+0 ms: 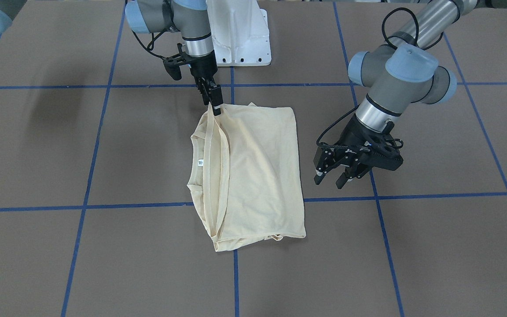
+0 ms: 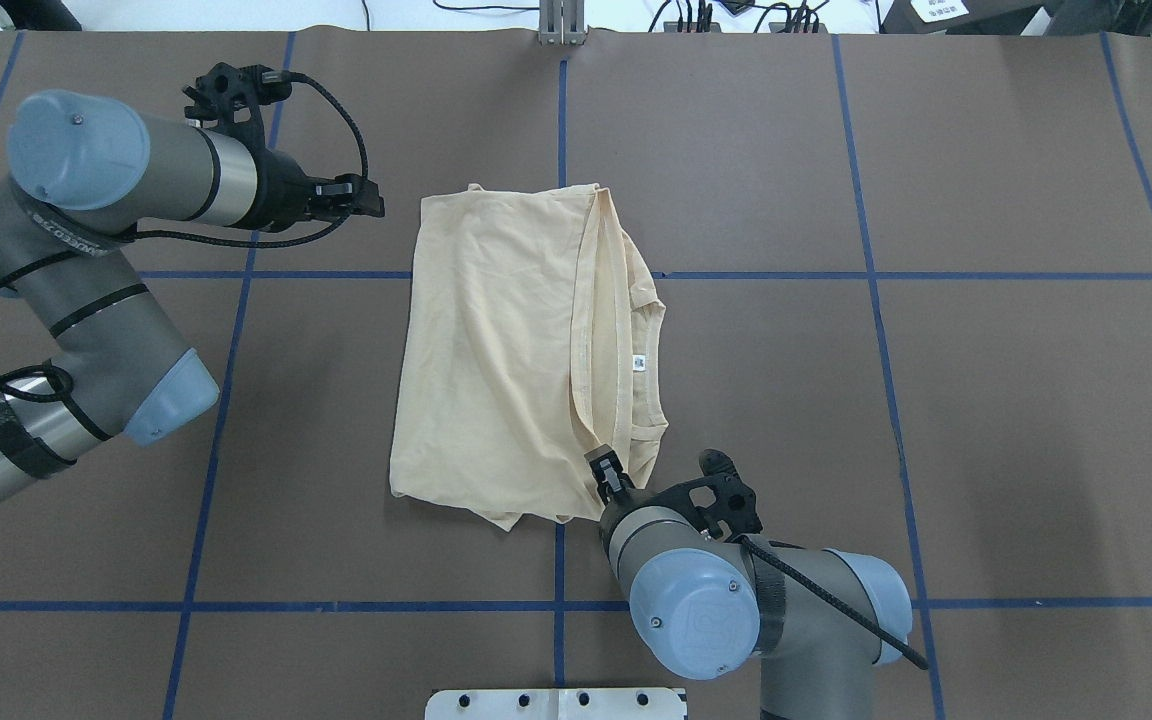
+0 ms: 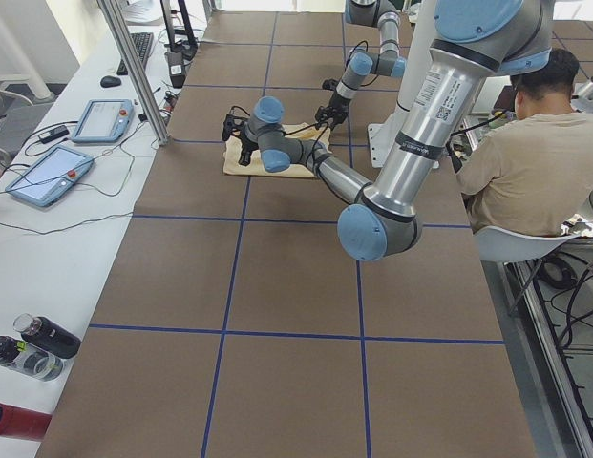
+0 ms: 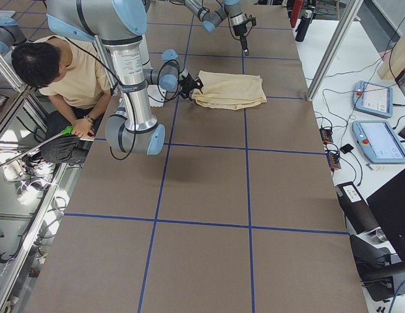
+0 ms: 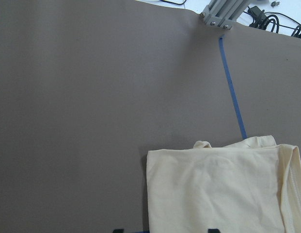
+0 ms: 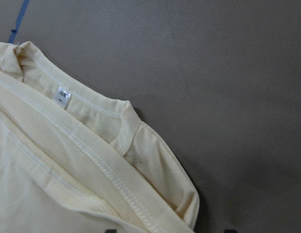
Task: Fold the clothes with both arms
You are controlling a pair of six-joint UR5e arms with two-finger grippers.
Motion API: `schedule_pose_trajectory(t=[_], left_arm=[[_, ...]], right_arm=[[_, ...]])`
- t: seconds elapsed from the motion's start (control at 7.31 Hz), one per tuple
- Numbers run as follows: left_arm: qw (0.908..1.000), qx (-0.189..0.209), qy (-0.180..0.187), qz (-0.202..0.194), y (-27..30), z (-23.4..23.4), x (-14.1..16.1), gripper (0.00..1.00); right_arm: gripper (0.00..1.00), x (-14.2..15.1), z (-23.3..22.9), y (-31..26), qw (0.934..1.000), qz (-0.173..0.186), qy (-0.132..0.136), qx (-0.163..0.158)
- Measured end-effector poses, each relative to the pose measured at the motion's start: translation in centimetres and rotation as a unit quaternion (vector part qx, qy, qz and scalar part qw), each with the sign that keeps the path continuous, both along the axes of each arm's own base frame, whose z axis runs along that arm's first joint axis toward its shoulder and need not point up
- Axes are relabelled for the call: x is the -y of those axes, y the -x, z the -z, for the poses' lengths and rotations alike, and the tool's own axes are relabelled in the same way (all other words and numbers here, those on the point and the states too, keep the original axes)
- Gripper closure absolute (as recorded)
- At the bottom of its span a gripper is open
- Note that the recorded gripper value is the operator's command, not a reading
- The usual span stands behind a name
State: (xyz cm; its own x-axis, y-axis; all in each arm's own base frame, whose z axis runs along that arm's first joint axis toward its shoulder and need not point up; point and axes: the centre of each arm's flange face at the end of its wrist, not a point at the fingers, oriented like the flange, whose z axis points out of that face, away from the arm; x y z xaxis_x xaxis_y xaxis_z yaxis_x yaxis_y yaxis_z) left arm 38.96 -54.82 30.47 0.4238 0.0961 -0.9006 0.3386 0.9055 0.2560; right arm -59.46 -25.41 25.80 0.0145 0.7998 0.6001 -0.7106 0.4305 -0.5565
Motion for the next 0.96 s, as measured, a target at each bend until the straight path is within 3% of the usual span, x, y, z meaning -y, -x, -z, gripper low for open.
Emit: schedule_pose_trajectory(t=[0.68, 0.82, 0.96], left_arm=[[1.0, 0.005, 0.005, 0.0, 0.2, -1.0, -0.2, 0.35], [1.0, 0.005, 0.006, 0.0, 0.3, -1.3, -0.3, 0.35], [1.0, 0.005, 0.006, 0.0, 0.4, -1.3, -0.4, 0.35]], right_arm=[[0.34, 0.1, 0.0, 0.3, 1.0, 0.0, -0.001, -0.002], [0.5, 0.1, -0.1, 0.4, 1.0, 0.001, -0.001, -0.003], [0.95, 0.1, -0.1, 0.5, 1.0, 0.001, 0.0, -0.003]])
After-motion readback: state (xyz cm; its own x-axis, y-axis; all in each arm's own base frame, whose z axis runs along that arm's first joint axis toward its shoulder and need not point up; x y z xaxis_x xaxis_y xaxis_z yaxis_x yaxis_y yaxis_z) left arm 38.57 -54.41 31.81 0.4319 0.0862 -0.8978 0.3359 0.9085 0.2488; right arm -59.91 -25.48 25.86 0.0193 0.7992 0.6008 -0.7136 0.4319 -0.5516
